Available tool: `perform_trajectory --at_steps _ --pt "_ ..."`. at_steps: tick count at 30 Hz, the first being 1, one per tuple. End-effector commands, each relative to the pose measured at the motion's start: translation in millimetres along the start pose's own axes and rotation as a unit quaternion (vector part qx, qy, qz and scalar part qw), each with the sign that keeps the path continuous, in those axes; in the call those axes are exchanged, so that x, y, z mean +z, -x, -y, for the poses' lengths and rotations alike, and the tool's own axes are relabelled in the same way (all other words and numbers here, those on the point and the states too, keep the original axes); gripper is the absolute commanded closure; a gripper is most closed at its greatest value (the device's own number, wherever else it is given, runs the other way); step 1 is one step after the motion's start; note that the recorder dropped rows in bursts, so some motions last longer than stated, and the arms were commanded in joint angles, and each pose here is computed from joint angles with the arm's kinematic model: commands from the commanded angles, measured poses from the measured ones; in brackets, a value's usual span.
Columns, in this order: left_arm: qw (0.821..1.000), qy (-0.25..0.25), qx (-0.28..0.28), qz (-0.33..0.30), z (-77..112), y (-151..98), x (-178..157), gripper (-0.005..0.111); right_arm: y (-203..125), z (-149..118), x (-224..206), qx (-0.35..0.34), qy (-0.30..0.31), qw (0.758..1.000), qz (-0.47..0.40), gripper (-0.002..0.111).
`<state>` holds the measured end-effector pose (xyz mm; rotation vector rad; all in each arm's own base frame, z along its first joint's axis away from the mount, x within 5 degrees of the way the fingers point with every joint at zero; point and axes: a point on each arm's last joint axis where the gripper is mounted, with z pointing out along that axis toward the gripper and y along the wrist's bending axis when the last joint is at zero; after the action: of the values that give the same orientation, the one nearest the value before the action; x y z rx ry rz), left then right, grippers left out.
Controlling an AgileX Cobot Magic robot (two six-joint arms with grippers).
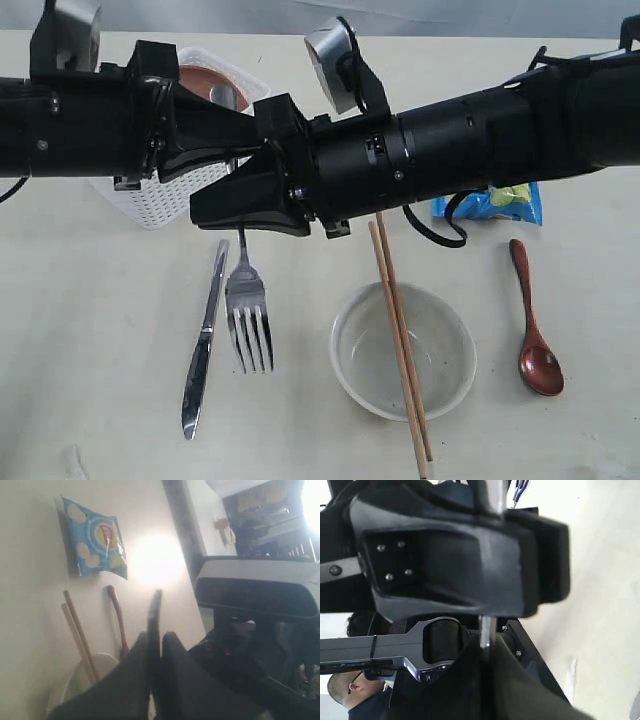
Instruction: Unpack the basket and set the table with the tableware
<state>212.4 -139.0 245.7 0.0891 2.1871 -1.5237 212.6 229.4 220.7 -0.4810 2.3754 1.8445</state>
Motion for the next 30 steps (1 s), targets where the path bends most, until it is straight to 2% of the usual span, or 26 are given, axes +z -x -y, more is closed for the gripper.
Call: perform_trajectory --at_steps 1,8,11,14,16,22,26,30 --pt "1.000 0.012 0.014 -0.006 -2.6 -2.3 0.5 0.107 1.2 -3.0 -0.5 -0.002 0.011 1.000 0.000 0.109" --pt "1.000 0.016 0.011 -0.003 -3.4 -1.9 0.5 0.107 3.1 -2.6 -0.5 0.013 0.009 1.000 0.010 0.107" --pt "1.000 0.015 0.013 -0.002 -2.1 -0.4 0.6 0.107 3.5 -2.1 -1.0 0.025 0.008 1.000 0.012 0.091" --pt "1.000 0.009 0.020 0.003 1.0 4.0 0.2 0.107 4.5 -3.3 -1.8 0.032 0.012 0.999 0.016 0.069" --pt "1.000 0.003 0.026 0.006 4.7 8.2 0.2 0.107 4.6 -4.3 -1.8 0.033 0.018 0.999 0.017 0.059" --pt "0.999 -0.011 0.030 0.020 17.5 22.0 0.8 0.107 2.0 -10.9 -3.1 0.031 0.044 0.999 0.003 0.056" --pt "1.000 -0.009 0.019 0.021 17.3 22.3 0.8 0.107 3.8 -19.2 -9.8 0.021 0.040 0.999 0.019 0.056" --pt "1.000 -0.011 0.017 0.018 17.6 21.6 0.9 0.107 15.1 -21.5 -42.0 0.010 0.017 0.998 0.059 0.041"
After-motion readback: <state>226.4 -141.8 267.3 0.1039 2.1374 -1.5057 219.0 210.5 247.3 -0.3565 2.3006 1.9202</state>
